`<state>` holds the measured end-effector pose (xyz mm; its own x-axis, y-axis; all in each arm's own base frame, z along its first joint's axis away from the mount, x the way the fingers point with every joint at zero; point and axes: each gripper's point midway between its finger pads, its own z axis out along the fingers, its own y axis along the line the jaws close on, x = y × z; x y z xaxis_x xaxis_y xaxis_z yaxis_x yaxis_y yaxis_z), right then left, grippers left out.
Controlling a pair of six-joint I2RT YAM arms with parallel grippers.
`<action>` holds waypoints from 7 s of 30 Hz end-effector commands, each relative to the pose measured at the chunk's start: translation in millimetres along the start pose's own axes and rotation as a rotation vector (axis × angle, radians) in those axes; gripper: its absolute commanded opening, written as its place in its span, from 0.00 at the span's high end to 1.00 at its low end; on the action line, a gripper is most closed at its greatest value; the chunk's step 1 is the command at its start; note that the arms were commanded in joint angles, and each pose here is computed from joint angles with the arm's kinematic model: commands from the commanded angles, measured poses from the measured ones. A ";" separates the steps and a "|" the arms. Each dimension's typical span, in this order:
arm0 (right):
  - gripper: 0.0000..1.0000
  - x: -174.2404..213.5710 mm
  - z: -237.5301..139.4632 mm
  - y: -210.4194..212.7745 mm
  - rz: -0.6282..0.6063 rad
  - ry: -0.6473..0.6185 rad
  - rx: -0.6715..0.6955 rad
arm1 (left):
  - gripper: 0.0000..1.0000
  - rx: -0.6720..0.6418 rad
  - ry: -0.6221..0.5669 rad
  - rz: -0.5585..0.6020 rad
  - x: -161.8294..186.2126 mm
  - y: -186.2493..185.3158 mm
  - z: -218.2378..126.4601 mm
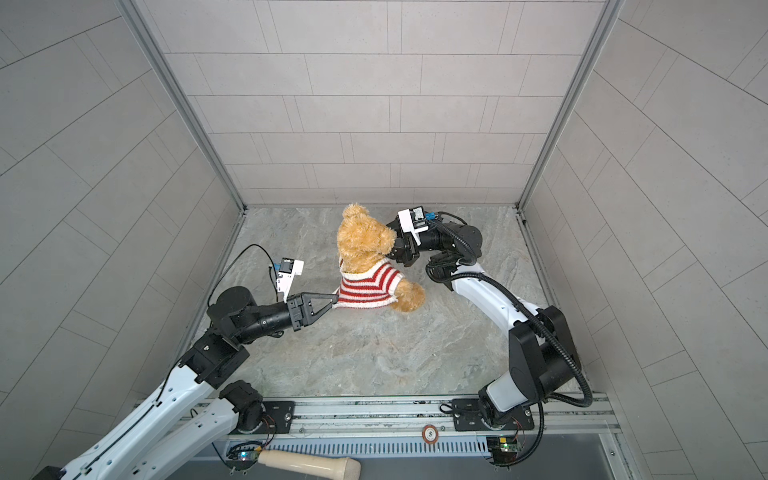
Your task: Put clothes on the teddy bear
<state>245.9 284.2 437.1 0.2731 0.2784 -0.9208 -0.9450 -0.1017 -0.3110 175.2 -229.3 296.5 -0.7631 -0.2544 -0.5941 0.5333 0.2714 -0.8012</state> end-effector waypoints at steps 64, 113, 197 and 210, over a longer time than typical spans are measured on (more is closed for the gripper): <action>1.00 127.2 -69.3 -79.1 0.411 0.478 1.294 | 0.20 -0.432 -0.041 0.491 -71.2 62.8 126.0; 0.00 9.2 -69.0 30.8 0.184 -0.084 0.671 | 1.00 0.230 0.050 0.577 -69.5 -68.9 25.8; 1.00 66.3 -16.7 46.4 -0.176 0.400 0.572 | 0.00 -0.293 0.012 0.861 -119.3 -57.5 64.0; 1.00 67.7 -12.4 55.1 -0.196 0.402 0.513 | 0.00 -0.272 0.203 0.970 -95.7 -49.2 73.2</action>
<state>227.3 283.8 315.5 0.2709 -0.2198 -0.9372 -0.8364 0.4281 -0.3422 254.2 -281.6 394.8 -0.1268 0.2682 -0.9550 0.8417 0.5384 0.0395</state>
